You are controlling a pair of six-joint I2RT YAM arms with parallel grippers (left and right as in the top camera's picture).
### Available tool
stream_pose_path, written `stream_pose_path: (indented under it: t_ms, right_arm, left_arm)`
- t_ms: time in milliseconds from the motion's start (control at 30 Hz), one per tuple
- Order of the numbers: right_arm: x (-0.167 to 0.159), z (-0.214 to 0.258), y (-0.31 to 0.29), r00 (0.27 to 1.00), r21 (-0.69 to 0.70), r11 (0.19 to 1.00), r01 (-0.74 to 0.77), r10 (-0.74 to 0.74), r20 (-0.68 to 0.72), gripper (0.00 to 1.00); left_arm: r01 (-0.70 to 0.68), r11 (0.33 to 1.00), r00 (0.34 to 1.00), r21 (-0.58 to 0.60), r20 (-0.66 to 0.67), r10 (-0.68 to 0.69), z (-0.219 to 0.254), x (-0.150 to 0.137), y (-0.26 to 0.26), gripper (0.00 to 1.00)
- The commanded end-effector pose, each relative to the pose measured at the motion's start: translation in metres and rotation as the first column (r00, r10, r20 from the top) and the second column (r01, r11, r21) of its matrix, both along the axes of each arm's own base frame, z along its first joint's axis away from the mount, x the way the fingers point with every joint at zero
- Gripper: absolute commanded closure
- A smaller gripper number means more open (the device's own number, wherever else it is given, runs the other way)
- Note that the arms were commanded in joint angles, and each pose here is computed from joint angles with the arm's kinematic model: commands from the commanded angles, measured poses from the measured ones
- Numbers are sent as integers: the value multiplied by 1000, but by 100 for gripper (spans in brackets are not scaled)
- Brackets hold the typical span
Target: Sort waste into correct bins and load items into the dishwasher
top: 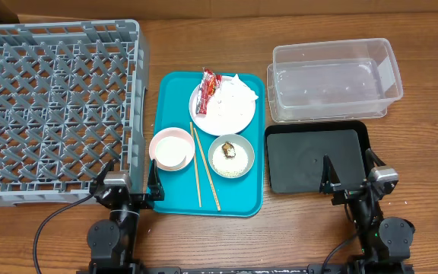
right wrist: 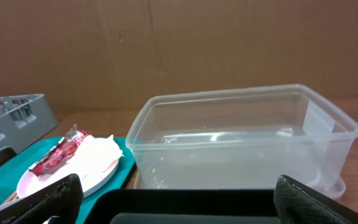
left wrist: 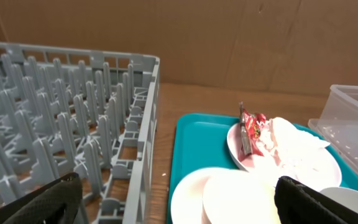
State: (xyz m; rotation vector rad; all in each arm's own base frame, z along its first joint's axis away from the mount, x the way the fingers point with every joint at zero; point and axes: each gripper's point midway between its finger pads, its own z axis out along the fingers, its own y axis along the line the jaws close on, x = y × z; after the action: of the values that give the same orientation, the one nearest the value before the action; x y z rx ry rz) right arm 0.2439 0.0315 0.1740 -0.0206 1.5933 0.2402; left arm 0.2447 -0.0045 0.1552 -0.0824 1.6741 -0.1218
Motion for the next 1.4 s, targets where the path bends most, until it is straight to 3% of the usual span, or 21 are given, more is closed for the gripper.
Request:
stream_pose_path:
  t_ms: [0, 433, 700, 933, 1167, 1367]
  right_arm:
    - [-3, 17, 1, 1000, 82, 997, -5, 5, 5, 0]
    - [4, 42, 4, 966, 111, 994, 9, 20, -259, 0]
    - [27, 49, 7, 858, 88, 996, 24, 25, -513, 0]
    - [52, 60, 11, 756, 88, 996, 24, 39, -653, 0]
    - [74, 67, 43, 756, 207, 971, -120, 224, -616, 0]
    - [83, 57, 51, 678, 222, 967, -121, 244, -693, 0]
  left_arm:
    - [2, 1000, 1000, -28, 25, -1, 24, -5, -1, 0]
    - [2, 1000, 967, -6, -253, -3, 45, -3, -1, 0]
    - [1, 1000, 884, -5, -468, -3, 37, 2, -1, 0]
    - [3, 1000, 860, -8, -511, -7, 42, -2, -2, 0]
    - [1, 1000, 855, -5, -519, -4, 41, -3, -1, 0]
    - [-38, 999, 853, 24, -520, 45, 40, -4, 7, 0]
